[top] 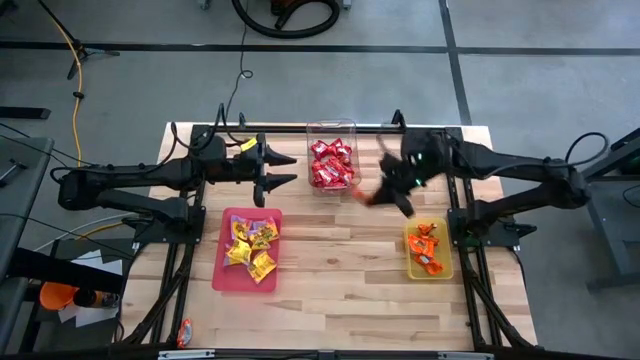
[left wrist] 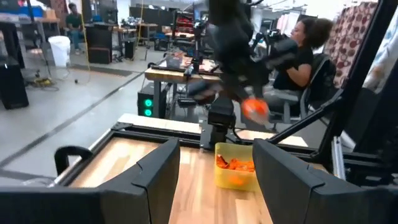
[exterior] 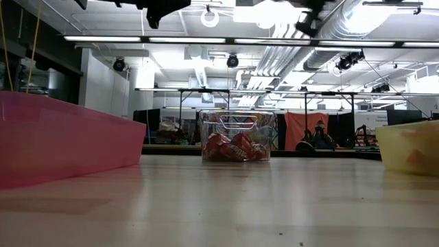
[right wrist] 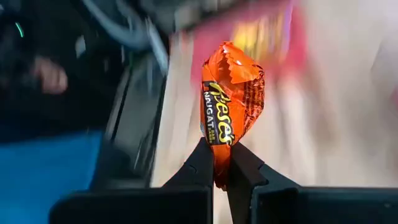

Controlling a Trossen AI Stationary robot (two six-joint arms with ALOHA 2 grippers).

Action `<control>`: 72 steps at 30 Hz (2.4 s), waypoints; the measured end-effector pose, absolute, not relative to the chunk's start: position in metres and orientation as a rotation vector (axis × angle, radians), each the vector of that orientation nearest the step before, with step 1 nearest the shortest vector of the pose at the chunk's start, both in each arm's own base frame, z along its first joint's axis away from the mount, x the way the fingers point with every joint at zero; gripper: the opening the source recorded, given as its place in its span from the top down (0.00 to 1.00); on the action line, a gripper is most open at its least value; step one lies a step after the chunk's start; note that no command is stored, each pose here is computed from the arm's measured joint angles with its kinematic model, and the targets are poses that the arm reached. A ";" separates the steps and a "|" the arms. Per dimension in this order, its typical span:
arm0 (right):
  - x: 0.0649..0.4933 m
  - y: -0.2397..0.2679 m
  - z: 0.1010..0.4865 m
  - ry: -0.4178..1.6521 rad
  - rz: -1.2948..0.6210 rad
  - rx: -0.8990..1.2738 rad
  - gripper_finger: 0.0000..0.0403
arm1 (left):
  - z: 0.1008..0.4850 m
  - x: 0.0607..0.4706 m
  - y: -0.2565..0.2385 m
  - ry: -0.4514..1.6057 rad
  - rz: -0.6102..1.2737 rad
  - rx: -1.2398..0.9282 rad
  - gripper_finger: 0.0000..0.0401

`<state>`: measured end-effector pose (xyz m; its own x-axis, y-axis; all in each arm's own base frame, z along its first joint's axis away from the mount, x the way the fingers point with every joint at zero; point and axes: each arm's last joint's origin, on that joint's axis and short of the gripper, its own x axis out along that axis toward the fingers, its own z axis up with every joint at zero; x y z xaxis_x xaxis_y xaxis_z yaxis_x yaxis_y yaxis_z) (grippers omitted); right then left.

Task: Sort candy
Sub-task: Put the top orange candy into the yellow bin, then return to Home Position

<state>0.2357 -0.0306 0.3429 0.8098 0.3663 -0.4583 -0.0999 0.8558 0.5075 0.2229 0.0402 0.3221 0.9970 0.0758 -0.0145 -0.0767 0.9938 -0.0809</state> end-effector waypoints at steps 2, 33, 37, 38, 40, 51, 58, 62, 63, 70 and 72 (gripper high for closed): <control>0.223 -0.016 0.335 0.734 0.262 0.554 0.98 | 0.321 0.223 0.040 0.018 0.077 -0.098 0.52; 0.148 0.030 0.216 1.643 -0.271 0.873 0.73 | 0.321 0.222 0.044 0.024 0.096 -0.053 0.52; 0.146 0.029 0.217 1.678 -0.197 0.873 0.58 | 0.321 0.222 0.044 0.024 0.096 -0.053 0.52; 0.144 0.028 0.217 1.702 -0.175 0.881 0.55 | 0.321 0.222 0.044 0.024 0.096 -0.053 0.52; 0.142 0.028 0.218 1.733 -0.095 0.913 0.52 | 0.321 0.222 0.044 0.024 0.096 -0.054 0.52; 0.208 0.010 0.270 0.951 0.173 0.663 0.55 | 0.349 0.184 0.035 -0.053 0.066 -0.253 0.53; 0.239 -0.017 0.347 0.341 -0.070 0.300 0.63 | 0.361 0.144 0.026 -0.114 0.054 -0.215 0.66; 0.239 -0.035 0.377 0.245 -0.149 0.312 0.67 | 0.345 0.134 0.021 -0.143 0.025 -0.203 0.87; 0.238 -0.037 0.384 0.226 -0.142 0.314 0.68 | 0.338 0.134 0.019 -0.154 0.010 -0.209 0.93; 0.230 -0.038 0.399 0.238 -0.049 0.350 0.94 | 0.275 0.131 0.010 -0.283 -0.069 -0.305 1.00; 0.229 -0.038 0.396 0.264 -0.054 0.374 0.98 | 0.259 0.128 0.008 -0.309 -0.073 -0.328 1.00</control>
